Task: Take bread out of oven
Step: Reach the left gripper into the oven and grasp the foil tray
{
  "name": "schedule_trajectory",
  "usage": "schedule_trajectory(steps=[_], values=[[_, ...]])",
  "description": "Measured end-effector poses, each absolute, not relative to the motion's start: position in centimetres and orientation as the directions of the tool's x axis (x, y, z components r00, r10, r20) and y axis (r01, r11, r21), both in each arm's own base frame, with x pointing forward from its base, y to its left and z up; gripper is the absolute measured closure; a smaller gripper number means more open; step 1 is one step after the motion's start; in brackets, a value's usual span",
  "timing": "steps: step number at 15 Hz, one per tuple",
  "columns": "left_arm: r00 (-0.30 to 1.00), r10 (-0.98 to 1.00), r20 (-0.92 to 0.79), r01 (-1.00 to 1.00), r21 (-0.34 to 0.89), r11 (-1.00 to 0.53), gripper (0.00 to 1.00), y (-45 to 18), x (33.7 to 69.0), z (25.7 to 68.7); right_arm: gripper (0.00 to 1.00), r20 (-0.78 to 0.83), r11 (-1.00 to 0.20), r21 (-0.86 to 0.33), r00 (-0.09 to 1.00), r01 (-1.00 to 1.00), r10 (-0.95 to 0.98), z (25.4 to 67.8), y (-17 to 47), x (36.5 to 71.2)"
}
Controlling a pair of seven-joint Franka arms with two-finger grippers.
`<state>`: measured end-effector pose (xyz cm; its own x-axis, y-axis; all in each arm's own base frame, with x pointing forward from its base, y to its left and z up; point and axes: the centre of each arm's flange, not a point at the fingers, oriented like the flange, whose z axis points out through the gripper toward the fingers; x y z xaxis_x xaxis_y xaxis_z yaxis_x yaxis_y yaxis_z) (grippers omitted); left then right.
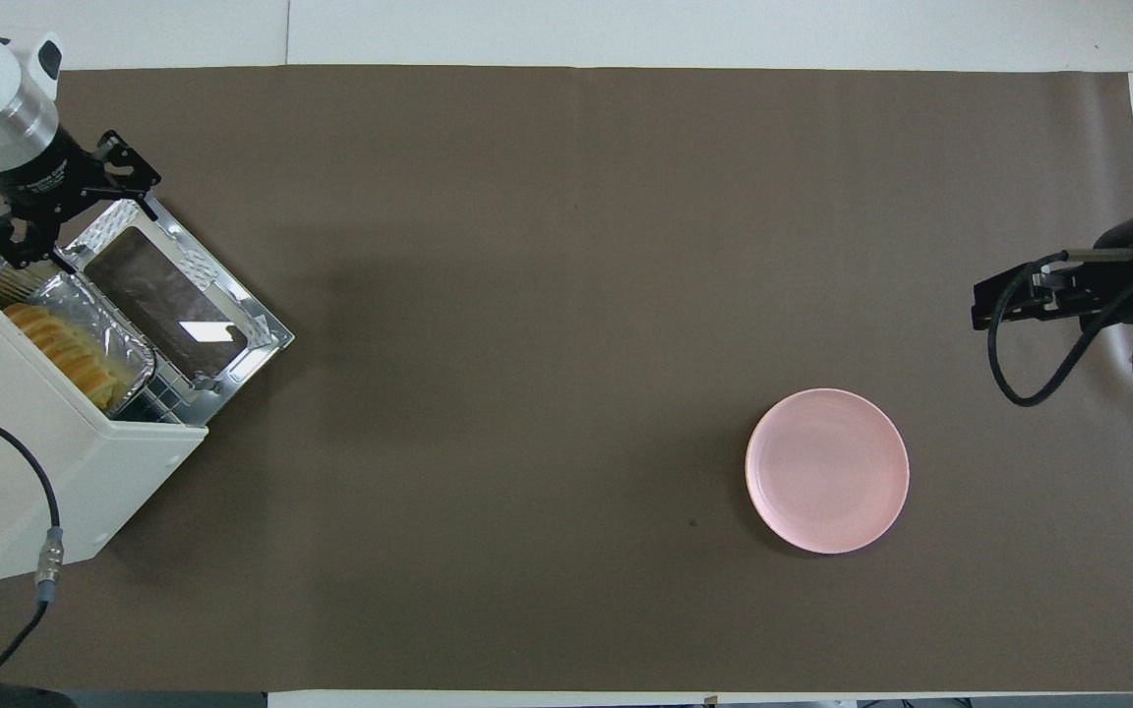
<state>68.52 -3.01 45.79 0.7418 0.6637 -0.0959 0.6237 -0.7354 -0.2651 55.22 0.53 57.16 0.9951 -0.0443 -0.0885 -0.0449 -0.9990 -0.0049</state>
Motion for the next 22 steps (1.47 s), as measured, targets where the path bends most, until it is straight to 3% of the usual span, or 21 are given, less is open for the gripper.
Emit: schedule_trajectory(steps=[8,18,22], values=[[0.735,0.677,-0.031,0.625,-0.353,-0.696,0.0,-2.4,67.6,41.0,0.0,-0.089,-0.999,-0.005,0.995,-0.045,-0.044,57.2,0.5,55.2],[0.756,0.653,-0.04,0.606,-0.332,-0.723,0.0,-0.8,64.9,37.9,0.0,-0.089,-0.999,-0.005,0.995,-0.045,-0.044,57.2,0.5,55.2],[0.756,0.653,-0.041,0.607,-0.329,-0.723,0.11,-0.4,64.2,37.0,0.0,-0.089,-0.999,-0.005,0.995,-0.045,-0.044,57.2,0.5,55.2]])
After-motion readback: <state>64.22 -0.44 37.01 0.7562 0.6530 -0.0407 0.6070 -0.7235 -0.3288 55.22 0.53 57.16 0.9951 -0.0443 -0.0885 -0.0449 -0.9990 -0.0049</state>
